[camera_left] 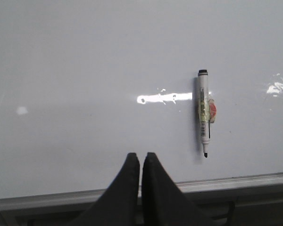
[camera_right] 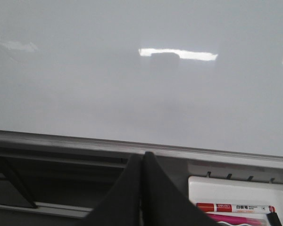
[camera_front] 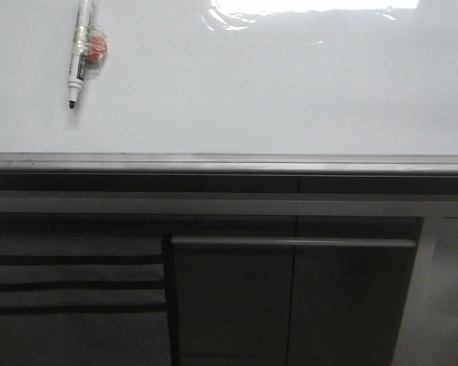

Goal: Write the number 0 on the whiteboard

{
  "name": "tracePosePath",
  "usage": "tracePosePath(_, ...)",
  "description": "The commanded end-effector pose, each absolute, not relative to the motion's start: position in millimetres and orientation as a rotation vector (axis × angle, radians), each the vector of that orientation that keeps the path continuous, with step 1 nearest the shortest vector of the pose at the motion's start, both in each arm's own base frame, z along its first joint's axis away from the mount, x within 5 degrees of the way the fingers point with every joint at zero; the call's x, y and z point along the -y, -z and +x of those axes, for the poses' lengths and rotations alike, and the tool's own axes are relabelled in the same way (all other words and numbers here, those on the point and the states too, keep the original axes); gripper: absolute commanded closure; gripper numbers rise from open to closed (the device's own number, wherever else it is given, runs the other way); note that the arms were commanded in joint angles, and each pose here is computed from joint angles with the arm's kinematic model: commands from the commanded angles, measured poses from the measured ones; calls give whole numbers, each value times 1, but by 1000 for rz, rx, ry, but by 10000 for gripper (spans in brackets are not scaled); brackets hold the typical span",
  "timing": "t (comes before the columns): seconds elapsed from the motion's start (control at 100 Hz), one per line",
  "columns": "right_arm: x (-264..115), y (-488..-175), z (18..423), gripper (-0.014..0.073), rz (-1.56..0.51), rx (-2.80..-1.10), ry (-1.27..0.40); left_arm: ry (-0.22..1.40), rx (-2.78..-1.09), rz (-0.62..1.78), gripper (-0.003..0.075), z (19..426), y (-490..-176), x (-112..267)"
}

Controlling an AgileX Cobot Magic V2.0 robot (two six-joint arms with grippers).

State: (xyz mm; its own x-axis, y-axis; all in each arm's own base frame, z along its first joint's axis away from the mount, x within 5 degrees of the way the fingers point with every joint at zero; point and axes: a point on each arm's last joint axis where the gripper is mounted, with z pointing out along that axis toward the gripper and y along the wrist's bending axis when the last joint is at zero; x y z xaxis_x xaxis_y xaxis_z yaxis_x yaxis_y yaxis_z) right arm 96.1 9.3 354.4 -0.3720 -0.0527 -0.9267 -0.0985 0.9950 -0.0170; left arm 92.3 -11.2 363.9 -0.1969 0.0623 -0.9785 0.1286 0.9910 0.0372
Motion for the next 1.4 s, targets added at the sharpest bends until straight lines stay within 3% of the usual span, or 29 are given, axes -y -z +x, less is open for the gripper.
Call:
tracePosePath(0.0, -11, -369, 104, 668, -119, -1880, -48, 88, -1712, 122, 741, 103, -377, 13)
tracePosePath(0.3, -12, -360, 115, 665, -124, -1966, -42, 95, -1835, 124, 739, 136, -362, 18)
tracePosePath(0.38, -12, -358, 117, 613, -125, -1984, -40, 88, -1882, 134, 710, 147, -355, 19)
tracePosePath(0.45, -13, -358, 119, 523, -125, -1990, -40, 95, -1918, 146, 617, 156, -349, 22)
tracePosePath(0.55, -13, -357, 120, 377, -126, -1995, -40, 156, -1940, 166, 416, 167, -343, 32)
tracePosePath(0.64, -13, -357, 120, 326, -126, -1993, -40, 227, -1937, 204, 319, 178, -339, 47)
tracePosePath(0.87, -13, -357, 120, 327, -126, -1991, -40, 309, -1934, 342, 335, 218, -323, 92)
tracePosePath(1.39, -13, -356, 120, 327, -126, -2001, -39, 268, -2054, 380, 335, 312, -303, 128)
